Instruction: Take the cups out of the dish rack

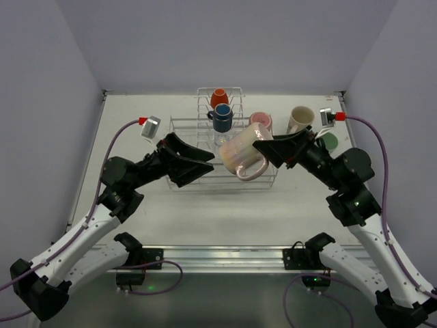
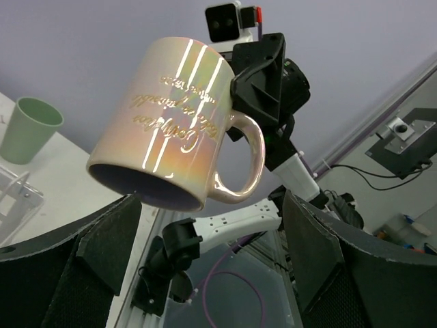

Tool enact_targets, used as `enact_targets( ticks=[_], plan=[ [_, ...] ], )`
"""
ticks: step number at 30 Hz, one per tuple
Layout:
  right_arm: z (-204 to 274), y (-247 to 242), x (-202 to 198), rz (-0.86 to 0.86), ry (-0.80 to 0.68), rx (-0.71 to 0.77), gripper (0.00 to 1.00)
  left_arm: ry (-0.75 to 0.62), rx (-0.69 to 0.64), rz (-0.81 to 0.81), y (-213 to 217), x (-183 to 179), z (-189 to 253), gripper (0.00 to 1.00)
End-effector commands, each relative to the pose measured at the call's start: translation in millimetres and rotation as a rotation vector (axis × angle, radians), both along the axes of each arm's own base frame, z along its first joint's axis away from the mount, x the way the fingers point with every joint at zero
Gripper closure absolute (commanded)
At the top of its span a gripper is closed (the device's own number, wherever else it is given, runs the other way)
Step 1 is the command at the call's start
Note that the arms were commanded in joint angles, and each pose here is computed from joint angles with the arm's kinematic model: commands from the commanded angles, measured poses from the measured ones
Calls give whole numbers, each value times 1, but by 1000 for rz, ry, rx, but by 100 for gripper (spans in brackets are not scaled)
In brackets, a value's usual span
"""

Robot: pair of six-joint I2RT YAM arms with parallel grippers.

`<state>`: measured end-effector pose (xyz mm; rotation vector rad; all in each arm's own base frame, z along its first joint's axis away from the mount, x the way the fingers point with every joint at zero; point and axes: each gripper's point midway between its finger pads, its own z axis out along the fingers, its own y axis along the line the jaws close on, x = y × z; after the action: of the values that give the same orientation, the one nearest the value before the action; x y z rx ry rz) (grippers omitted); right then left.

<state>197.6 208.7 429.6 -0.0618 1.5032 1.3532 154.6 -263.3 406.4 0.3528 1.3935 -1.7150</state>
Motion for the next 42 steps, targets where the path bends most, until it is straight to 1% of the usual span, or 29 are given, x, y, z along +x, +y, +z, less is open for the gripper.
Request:
enact_targets(
  ticks=[1, 10, 15, 19, 22, 23, 25, 26, 27, 28, 29, 30, 31, 33, 34, 35, 36, 37, 39, 40, 41, 42],
  plan=[
    [61, -1, -30, 88, -173, 158, 48, -20, -58, -60, -7, -13, 16, 9],
    [52, 8, -31, 136, -159, 190, 48, -14, -59, -131, -30, -22, 18, 10],
    [39, 20, -28, 157, -134, 202, 48, -35, -101, -122, -34, -24, 25, 19],
    [23, 30, -28, 169, -113, 191, 48, -63, -134, -65, -31, -17, 36, 26],
    [11, 34, -29, 176, -97, 182, 46, -84, -139, -11, -29, -10, 37, 37],
    [1, 36, -27, 173, -78, 172, 46, -84, -138, 3, -29, -8, 36, 47],
    [-6, 38, -28, 179, -65, 166, 44, -79, -122, 30, -28, -4, 31, 63],
    [-14, 39, -27, 178, -48, 156, 42, -83, -114, 47, -28, -1, 30, 75],
    [-18, 40, -27, 178, -40, 152, 36, -79, -104, 50, -29, 0, 28, 80],
    [-19, 38, -28, 174, -47, 149, 32, -97, -95, 47, -29, -2, 27, 85],
    [-26, 37, -27, 165, -33, 134, 28, -108, -87, 43, -30, -3, 28, 93],
    [-27, 36, -27, 158, -33, 124, 25, -113, -70, 42, -30, -4, 29, 97],
    [-23, 32, -31, 149, -58, 117, 18, -145, -40, 43, -32, -6, 28, 100],
    [-26, 27, -31, 120, -52, 93, 11, -157, 21, 52, -32, -7, 30, 100],
    [-20, 23, -33, 106, -75, 82, 5, -200, 58, 64, -32, -8, 30, 100],
    [-24, 18, -35, 90, -63, 55, 2, -184, 124, 66, -33, -7, 19, 100],
    [-24, 14, -34, 66, -63, 38, 1, -215, 132, 73, -28, -10, 33, 100],
    [-24, 10, -34, 44, -86, 5, 1, -253, 176, 87, -26, -10, 31, 100],
    [-29, -5, -36, -20, -78, -70, 1, -236, 276, 93, -18, -13, 25, 100],
    [-23, -12, -38, -43, -88, -79, 1, -254, 323, 119, -14, -10, 20, 100],
    [-34, -18, -36, -74, -55, -128, 1, -232, 387, 118, -8, -13, 11, 100],
    [-33, -26, -38, -104, -60, -143, 1, -230, 416, 131, -3, -13, 8, 100]
  ],
)
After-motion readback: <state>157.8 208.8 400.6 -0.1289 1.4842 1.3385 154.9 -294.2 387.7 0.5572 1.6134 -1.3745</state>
